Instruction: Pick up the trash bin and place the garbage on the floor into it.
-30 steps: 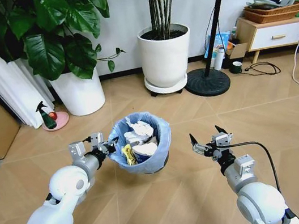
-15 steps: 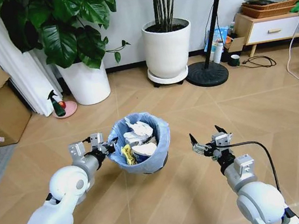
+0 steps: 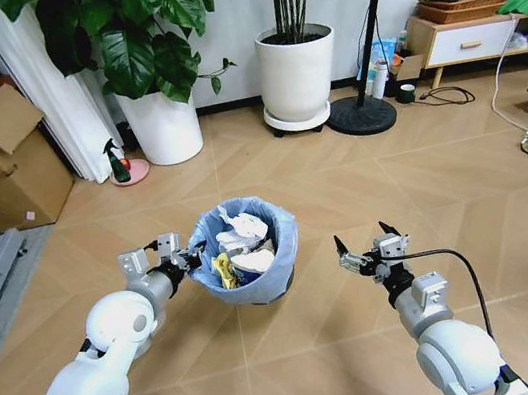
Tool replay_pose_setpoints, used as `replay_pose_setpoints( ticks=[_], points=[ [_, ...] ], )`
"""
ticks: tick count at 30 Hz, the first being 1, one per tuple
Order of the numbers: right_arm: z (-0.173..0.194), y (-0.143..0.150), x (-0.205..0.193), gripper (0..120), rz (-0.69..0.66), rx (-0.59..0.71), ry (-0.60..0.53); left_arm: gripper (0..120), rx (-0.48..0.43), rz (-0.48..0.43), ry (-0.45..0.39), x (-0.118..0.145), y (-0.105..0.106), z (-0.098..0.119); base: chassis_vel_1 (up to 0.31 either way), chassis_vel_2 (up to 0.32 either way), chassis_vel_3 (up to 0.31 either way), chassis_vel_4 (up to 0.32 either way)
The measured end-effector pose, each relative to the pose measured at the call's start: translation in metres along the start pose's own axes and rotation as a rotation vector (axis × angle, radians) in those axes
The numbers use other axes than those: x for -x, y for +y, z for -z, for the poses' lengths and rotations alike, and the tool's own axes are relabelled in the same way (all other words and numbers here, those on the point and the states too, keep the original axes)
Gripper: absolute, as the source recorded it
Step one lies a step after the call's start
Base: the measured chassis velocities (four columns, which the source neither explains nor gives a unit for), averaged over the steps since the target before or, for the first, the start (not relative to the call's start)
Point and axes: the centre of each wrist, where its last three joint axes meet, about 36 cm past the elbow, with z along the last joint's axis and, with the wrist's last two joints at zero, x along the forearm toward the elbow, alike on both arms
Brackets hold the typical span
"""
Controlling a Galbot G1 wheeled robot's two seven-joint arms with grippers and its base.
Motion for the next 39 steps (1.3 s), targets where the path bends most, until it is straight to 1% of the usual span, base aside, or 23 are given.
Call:
replay_pose_setpoints(
  ticks=[8,27,39],
  points=[
    [-0.0023,0.0006,0.0016,100,-0.002,0.005,0.002,0,0.001,0.001,-0.002,0.0003,0.0006,0.0013,0.191,-0.124,-0.194,0.13],
    [-0.0086,-0.0006,0.0027,100,-0.006,0.009,0.016,0,-0.01,-0.001,0.0,0.0049,0.0007,-0.0008,0.019,-0.017,-0.009,0.015],
    [-0.0096,0.0,0.0024,100,0.0,0.01,0.013,0,-0.011,0.0,0.0,0.0064,0.0011,-0.0008,0.117,-0.126,-0.124,0.126]
  ],
)
